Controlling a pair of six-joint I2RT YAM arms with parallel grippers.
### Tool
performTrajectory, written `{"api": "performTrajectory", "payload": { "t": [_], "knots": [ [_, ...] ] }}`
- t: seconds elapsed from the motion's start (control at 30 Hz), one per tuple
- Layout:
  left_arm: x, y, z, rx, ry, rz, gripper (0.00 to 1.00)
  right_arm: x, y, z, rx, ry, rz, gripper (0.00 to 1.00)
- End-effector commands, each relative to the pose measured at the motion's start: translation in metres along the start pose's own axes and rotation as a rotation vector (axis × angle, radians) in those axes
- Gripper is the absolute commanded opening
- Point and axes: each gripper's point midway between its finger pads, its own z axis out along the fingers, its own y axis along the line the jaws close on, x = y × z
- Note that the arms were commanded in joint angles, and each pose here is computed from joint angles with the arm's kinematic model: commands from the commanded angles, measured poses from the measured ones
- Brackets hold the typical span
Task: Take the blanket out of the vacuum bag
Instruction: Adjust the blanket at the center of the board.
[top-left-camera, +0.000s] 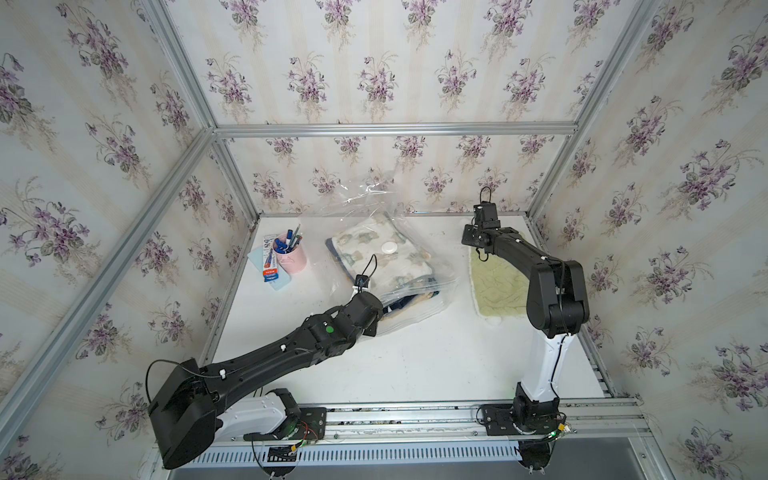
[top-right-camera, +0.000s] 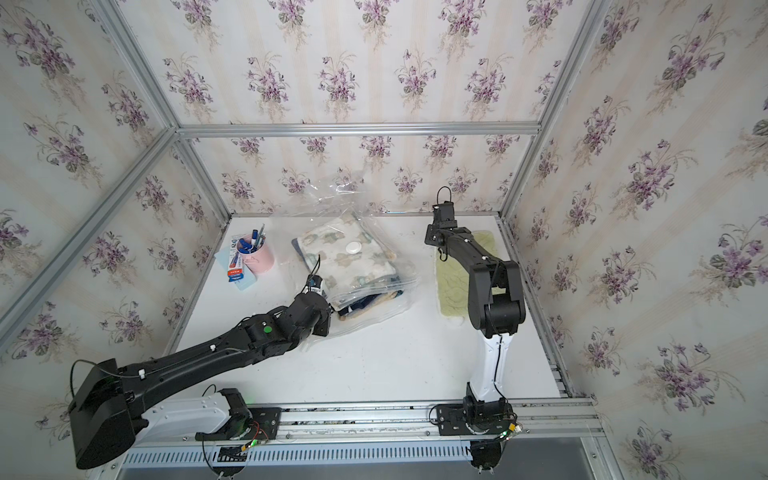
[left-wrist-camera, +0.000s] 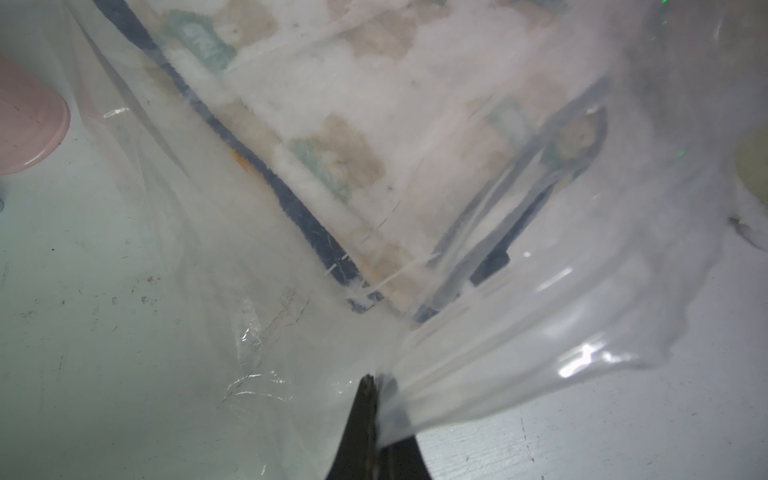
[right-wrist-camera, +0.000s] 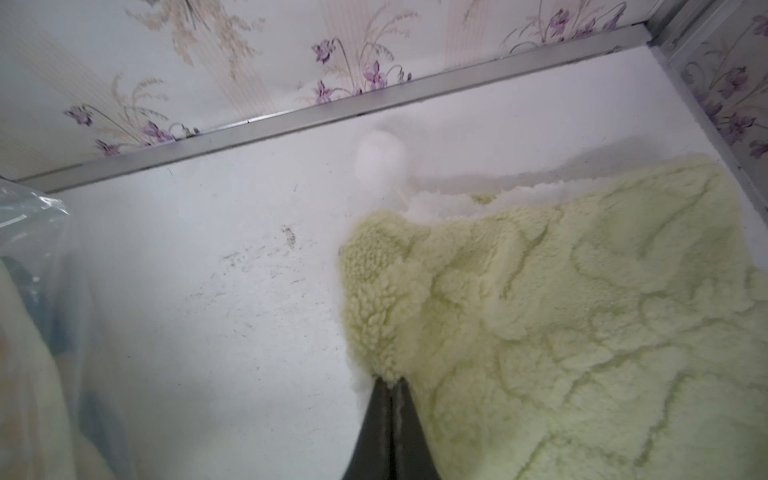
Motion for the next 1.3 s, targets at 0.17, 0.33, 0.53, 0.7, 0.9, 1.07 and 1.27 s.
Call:
{"api": "performTrajectory", "payload": {
  "t": [0.17,0.33,0.53,0.7,0.9,1.07,1.27],
  "knots": [
    [-0.004,0.001,-0.004,0.003,-0.013,-0.013,0.02,-0.041,-0.035,-0.05,0.009,-0.176,0.164,0.0],
    [-0.004,0.0,-0.003,0.006,-0.012,-0.013,0.02,-0.047,-0.032,-0.052,-0.028,-0.191,0.187,0.0],
    [-0.003,0.0,-0.004,0.008,-0.01,-0.014,0.02,-0.033,-0.025,0.002,-0.02,-0.104,0.188,0.0],
    [-0.003,-0.002,-0.005,0.017,-0.005,-0.021,0.02,-0.005,-0.008,0.046,-0.072,0.013,0.184,0.22],
    [-0.002,-0.001,-0.004,0.012,-0.002,-0.025,0.02,-0.006,0.0,0.029,-0.14,0.013,0.214,0.51],
    [-0.006,-0.004,-0.005,0.025,-0.013,-0.018,0.03,-0.023,0.003,-0.021,-0.205,-0.047,0.267,0.51],
    [-0.007,-0.009,-0.002,0.045,-0.02,0.02,0.02,0.037,0.016,-0.055,-0.383,0.044,0.398,0.43]
  ]
}}
